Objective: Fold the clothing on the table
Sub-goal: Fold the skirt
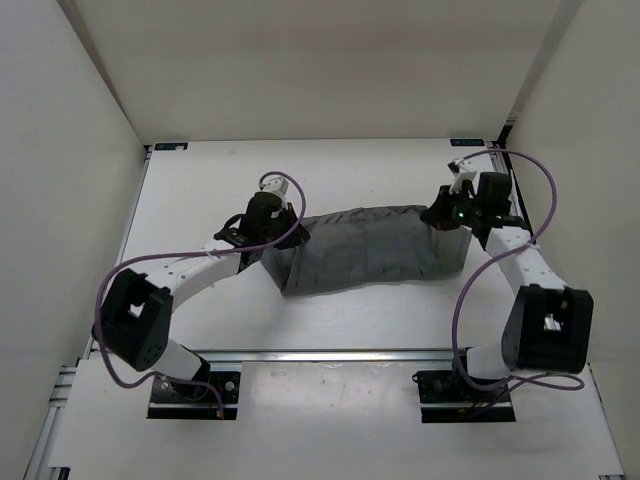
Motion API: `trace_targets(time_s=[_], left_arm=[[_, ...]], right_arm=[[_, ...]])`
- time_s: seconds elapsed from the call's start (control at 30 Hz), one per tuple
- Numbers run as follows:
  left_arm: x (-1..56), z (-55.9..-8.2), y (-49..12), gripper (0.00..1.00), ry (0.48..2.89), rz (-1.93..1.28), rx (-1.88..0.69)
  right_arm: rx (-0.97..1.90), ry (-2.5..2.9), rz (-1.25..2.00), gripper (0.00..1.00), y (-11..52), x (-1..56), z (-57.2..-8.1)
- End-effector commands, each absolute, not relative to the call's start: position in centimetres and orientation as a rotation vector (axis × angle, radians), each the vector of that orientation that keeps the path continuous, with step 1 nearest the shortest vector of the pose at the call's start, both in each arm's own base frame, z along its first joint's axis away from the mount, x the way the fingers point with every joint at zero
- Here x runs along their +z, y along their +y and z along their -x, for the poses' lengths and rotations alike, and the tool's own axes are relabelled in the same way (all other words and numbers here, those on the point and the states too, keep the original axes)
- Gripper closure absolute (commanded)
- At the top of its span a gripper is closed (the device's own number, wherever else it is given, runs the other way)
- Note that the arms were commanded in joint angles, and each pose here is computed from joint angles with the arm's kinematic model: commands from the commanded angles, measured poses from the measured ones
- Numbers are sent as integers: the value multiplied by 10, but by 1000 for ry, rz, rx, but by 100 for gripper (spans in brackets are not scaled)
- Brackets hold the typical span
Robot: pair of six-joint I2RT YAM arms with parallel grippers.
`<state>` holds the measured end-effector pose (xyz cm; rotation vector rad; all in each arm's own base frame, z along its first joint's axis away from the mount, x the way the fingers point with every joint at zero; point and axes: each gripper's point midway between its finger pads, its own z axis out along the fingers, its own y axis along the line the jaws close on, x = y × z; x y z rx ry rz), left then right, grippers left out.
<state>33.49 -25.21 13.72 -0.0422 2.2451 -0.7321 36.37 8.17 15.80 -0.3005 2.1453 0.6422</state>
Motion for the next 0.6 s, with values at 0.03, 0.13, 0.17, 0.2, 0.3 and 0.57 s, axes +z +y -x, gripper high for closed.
trace_targets(time_s=[0.03,0.13,0.17,0.2,0.3,0.57], left_arm=[[102,-359,-234,71,2294,241,-664],[80,-360,-210,45,2312,397,-585],[79,-359,-206,32,2308,411,-570],[84,-361,-199,24,2286,427,-528],[113,-369,-180,2,2201,447,-478],[147,-371,-234,2,2283,136,-545]], right_arm=[[488,2071,405,100,99,154,-409],[416,2127,407,44,105,130,-411],[356,2151,377,10,96,124,-411],[328,2166,331,0,90,121,-413],[307,2170,174,0,55,129,-415],[403,2322,172,6,14,108,-364]])
